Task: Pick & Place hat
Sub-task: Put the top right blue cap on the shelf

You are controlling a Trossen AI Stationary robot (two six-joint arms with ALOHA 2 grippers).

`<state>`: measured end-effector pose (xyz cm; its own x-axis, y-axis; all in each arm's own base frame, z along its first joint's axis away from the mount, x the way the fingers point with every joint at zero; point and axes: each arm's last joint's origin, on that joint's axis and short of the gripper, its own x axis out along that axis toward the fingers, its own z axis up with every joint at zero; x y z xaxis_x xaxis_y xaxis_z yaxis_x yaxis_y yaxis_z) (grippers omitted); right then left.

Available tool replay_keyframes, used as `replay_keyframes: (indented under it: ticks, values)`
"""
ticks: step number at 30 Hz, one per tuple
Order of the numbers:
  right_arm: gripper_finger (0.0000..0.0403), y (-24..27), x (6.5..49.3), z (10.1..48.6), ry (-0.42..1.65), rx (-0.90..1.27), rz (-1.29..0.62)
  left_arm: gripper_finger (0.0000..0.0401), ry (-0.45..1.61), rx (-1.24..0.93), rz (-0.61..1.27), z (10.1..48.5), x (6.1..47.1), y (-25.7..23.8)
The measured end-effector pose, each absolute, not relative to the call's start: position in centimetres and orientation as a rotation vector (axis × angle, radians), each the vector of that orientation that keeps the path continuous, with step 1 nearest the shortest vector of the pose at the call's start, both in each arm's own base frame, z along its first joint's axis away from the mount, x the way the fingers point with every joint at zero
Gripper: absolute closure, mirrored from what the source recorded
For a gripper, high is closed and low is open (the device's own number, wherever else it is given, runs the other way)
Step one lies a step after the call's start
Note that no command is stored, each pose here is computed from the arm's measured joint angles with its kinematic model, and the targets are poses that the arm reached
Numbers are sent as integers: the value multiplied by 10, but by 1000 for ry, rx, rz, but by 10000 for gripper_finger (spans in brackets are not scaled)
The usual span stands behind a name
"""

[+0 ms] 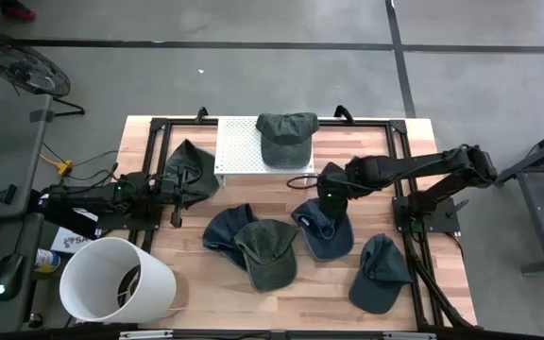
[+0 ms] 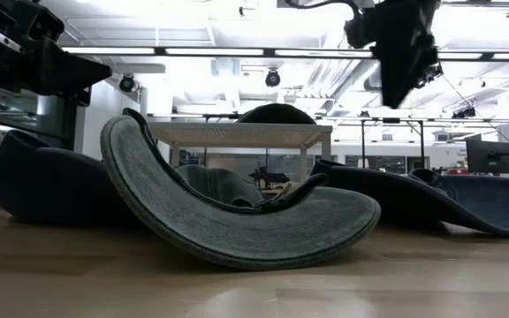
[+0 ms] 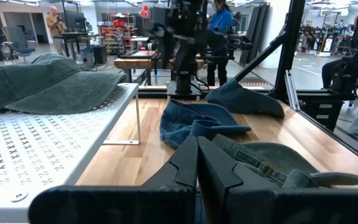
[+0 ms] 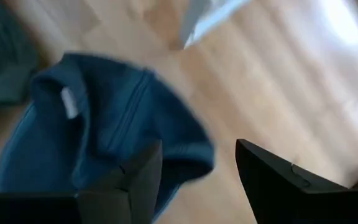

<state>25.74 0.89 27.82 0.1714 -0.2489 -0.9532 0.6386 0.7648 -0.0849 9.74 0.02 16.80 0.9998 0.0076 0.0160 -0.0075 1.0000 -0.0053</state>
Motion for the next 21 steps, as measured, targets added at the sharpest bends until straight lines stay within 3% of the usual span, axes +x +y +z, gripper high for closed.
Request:
replay_keyframes:
  ticks: [11,16,21]
  values:
    - [206,31,232,260,1277,718,-695,396,-17,-5,8,168,97,0]
    - [206,44,222,253,1205,769,-596,396,-16,-5,7,168,97,0]
    - [206,46,203,236,1197,837,-625,396,-17,-5,8,168,97,0]
